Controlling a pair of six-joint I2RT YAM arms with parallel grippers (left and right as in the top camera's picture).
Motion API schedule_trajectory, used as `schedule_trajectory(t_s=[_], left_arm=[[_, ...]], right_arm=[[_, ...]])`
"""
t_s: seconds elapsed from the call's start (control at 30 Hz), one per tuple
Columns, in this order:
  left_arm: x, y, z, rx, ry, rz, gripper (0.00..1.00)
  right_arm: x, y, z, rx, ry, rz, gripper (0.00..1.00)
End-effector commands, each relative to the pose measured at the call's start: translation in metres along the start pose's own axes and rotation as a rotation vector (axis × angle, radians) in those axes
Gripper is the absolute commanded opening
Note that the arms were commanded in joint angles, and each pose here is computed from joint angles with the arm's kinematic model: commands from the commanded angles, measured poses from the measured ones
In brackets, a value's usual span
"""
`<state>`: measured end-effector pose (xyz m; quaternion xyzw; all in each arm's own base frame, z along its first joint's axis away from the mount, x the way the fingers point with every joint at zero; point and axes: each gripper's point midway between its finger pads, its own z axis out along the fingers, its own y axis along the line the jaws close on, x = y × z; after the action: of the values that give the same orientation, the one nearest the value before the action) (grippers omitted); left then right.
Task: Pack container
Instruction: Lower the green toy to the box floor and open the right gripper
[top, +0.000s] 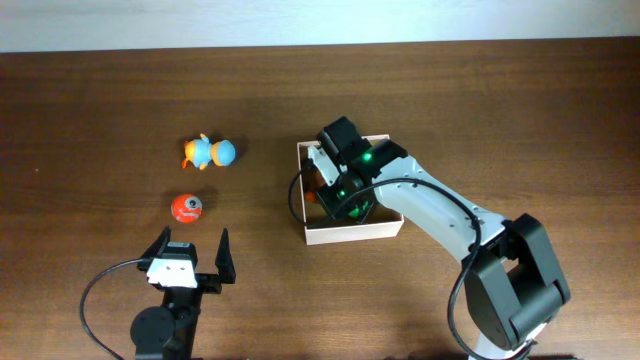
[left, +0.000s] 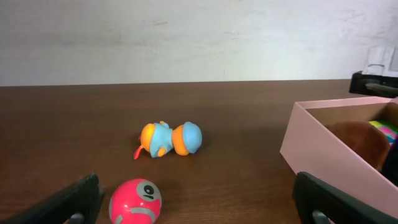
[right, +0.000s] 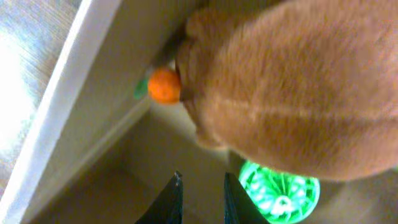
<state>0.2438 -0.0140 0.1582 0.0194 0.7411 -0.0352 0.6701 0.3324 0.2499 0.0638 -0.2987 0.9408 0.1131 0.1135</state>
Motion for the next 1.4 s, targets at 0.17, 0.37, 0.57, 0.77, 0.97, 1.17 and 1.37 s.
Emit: schedule_trajectory(t_s=[0.17, 0.37, 0.57, 0.77, 0.97, 1.17, 1.37], left_arm=[[0.001, 0.001, 0.000, -0.004, -0.003, 0.016, 0.99], [0.001, 0.001, 0.000, -0.004, -0.003, 0.016, 0.99], [0.001, 0.001, 0.000, -0.004, -0.003, 0.016, 0.99], [0.001, 0.001, 0.000, -0.004, -0.003, 0.016, 0.99], [0.001, 0.001, 0.000, -0.004, -0.003, 0.016, 0.99], [0.001, 0.001, 0.000, -0.004, -0.003, 0.016, 0.99], [0.001, 0.001, 0.000, -0.004, -0.003, 0.016, 0.99]], right_arm=[[-0.003, -0.010, 0.028, 0.036, 0.008, -0.007, 0.17], [-0.010, -0.015, 0.040, 0.054, -0.013, -0.009, 0.16], [-0.018, -0.020, 0.039, 0.083, -0.047, -0.023, 0.15], [-0.022, -0.020, 0.039, 0.086, -0.063, -0.051, 0.13], [-0.026, -0.021, 0.037, 0.092, -0.075, -0.069, 0.12], [-0.036, -0.025, 0.031, 0.121, -0.098, -0.074, 0.12], [-0.042, -0.029, 0.027, 0.148, -0.113, -0.096, 0.12]])
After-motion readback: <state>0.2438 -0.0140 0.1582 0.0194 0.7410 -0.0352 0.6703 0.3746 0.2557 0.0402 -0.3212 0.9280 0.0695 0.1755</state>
